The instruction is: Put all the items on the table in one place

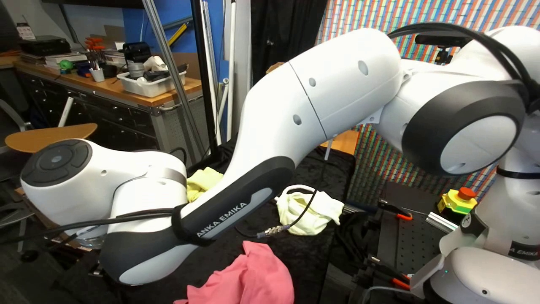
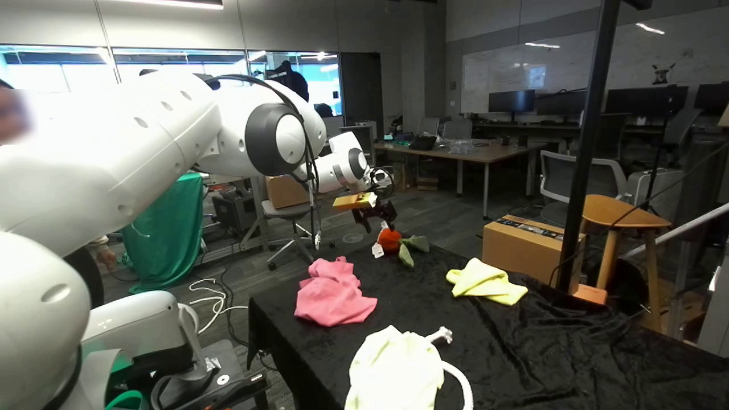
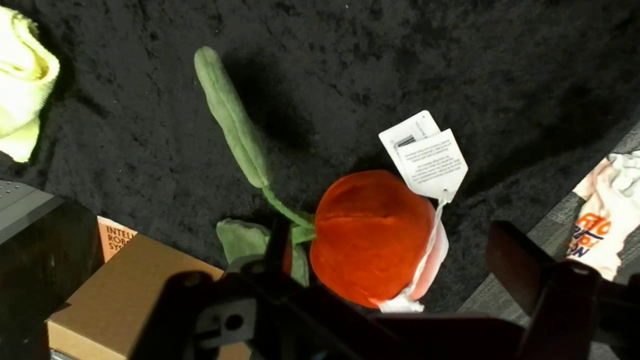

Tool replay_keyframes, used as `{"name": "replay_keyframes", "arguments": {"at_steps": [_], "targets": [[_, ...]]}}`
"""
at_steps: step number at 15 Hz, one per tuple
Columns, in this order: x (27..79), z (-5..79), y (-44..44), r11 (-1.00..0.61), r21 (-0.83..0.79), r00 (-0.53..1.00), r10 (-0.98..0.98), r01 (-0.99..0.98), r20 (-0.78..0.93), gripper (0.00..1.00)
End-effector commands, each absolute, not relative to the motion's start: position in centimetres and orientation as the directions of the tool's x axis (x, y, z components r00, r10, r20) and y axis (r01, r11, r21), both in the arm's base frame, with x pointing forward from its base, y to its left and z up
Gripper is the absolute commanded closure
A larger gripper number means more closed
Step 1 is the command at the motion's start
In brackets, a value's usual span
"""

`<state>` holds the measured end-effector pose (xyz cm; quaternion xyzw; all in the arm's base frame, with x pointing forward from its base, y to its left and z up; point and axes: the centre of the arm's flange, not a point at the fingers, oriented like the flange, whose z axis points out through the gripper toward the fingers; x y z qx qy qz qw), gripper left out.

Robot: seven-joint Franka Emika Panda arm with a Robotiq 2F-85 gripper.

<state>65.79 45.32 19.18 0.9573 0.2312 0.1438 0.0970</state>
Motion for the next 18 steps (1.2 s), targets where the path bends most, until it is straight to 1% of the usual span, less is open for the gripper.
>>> {"name": "replay_keyframes", "arguments": {"at_steps": [1, 8, 10, 12, 18], "targets": [[67.8, 18.3, 46.8, -0.886, 0.228, 0.852, 0.454, 0.403, 0.258, 0.0], [68.2, 18.0, 47.8, -0.889, 0.18, 0.841, 0.457, 0.421, 0.289, 0.0], [68.4, 17.7, 47.9, -0.891, 0.167, 0.849, 0.453, 0.422, 0.274, 0.0], [68.0, 17.7, 47.9, -0.888, 0.192, 0.862, 0.454, 0.418, 0.224, 0.0], [67.3, 18.1, 49.0, -0.822, 0.277, 0.829, 0.544, 0.497, 0.126, 0.0]]}}
